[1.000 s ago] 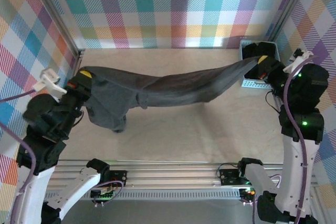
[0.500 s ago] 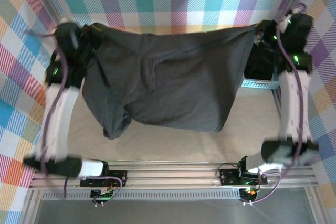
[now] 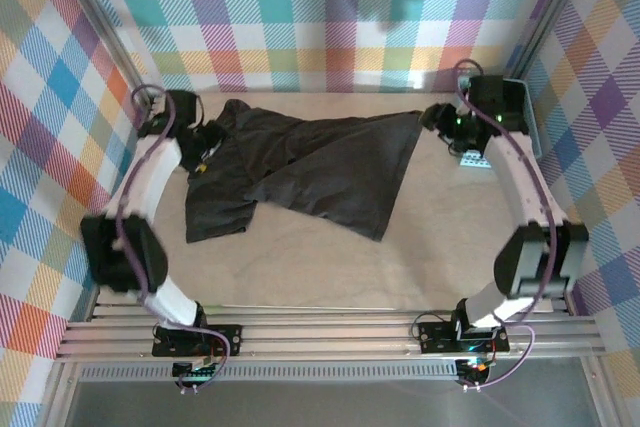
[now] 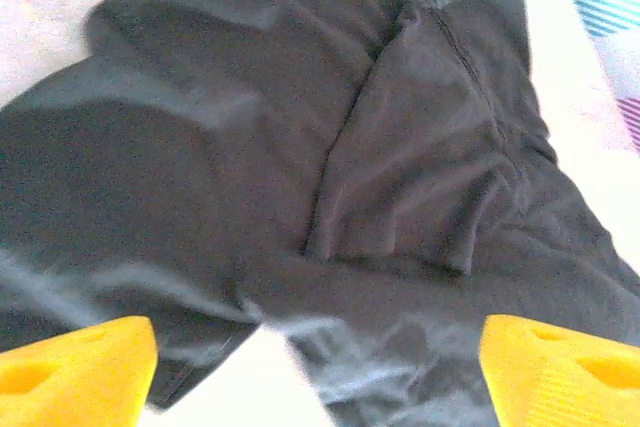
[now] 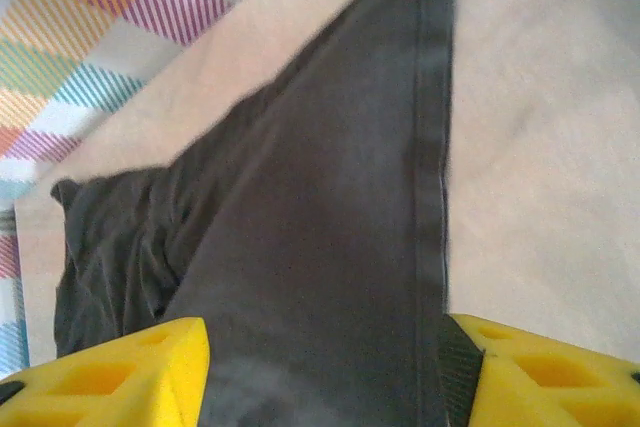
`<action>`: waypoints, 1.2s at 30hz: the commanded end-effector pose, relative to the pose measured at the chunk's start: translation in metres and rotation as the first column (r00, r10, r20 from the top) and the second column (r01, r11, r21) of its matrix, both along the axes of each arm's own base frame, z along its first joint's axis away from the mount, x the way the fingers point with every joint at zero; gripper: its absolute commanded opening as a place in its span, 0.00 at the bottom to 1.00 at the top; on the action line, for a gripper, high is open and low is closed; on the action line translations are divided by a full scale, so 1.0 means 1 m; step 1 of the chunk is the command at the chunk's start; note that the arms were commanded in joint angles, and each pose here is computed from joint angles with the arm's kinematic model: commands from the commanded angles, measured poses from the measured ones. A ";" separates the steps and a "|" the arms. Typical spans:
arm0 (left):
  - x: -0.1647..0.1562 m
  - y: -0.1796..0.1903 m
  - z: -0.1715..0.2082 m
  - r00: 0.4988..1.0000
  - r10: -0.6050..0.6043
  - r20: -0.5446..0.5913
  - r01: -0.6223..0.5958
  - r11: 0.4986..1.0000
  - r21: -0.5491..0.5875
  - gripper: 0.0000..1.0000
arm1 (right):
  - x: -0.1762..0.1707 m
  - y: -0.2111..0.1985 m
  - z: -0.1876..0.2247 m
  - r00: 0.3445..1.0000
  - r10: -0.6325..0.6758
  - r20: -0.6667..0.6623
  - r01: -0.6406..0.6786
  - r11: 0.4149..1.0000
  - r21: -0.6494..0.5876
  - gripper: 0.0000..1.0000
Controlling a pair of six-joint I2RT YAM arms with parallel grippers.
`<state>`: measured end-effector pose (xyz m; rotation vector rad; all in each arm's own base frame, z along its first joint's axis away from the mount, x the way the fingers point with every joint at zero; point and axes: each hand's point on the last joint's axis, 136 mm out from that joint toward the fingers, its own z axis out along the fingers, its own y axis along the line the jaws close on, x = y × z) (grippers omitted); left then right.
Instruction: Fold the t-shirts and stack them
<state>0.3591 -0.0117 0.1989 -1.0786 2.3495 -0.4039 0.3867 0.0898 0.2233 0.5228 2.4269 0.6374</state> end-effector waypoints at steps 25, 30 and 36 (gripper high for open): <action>-0.080 -0.003 -0.199 0.894 -0.005 -0.449 0.021 0.999 0.030 0.47 | -0.098 0.033 -0.219 0.835 -0.105 -0.541 0.068 0.994 -0.089 0.11; -0.106 -0.019 -0.203 0.892 -0.024 -0.452 0.043 0.999 0.031 0.46 | -0.073 -0.002 -0.210 0.840 -0.132 -0.527 0.111 0.991 -0.073 0.00; -0.126 -0.041 -0.205 0.888 -0.064 -0.456 0.081 0.997 0.018 0.46 | -0.054 -0.024 -0.181 0.867 -0.148 -0.476 0.131 0.989 -0.070 0.00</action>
